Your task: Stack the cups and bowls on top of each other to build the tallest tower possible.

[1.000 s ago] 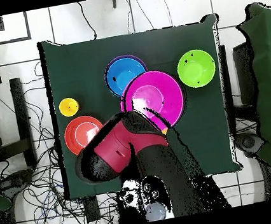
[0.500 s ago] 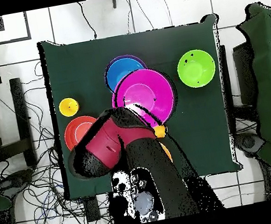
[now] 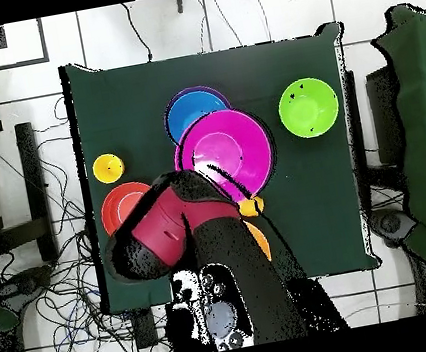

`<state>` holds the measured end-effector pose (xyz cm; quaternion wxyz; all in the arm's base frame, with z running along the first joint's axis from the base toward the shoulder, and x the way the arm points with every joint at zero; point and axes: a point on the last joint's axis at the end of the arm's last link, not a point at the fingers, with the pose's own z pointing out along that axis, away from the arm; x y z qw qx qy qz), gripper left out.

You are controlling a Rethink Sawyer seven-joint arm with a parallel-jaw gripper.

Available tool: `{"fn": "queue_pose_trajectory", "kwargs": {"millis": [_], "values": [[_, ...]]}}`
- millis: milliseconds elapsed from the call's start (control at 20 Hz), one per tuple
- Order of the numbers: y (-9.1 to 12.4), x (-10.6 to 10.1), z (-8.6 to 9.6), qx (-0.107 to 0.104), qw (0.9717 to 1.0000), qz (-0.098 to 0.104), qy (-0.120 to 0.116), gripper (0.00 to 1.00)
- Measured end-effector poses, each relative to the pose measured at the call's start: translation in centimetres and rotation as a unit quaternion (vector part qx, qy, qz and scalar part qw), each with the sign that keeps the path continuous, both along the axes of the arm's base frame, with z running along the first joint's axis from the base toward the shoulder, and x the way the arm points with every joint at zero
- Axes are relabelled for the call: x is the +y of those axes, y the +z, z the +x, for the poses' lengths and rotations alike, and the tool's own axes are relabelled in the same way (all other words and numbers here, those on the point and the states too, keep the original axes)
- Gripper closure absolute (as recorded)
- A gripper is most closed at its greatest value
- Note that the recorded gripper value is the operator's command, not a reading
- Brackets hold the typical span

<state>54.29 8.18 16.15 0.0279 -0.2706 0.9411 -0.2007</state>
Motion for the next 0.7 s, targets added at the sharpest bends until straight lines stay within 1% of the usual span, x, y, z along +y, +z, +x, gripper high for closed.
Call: {"fn": "queue_pose_trajectory", "kwargs": {"millis": [250, 350, 400, 700], "values": [[0.0, 1.9, -0.3, -0.001, 0.9998, -0.001, 0.020, 1.00], [0.1, 3.3, -0.4, -0.003, 0.9994, -0.002, 0.033, 1.00], [0.1, 3.5, -0.4, -0.003, 0.9994, -0.002, 0.035, 1.00], [0.6, 6.6, 0.0, -0.015, 0.9980, -0.001, 0.061, 1.00]]}}
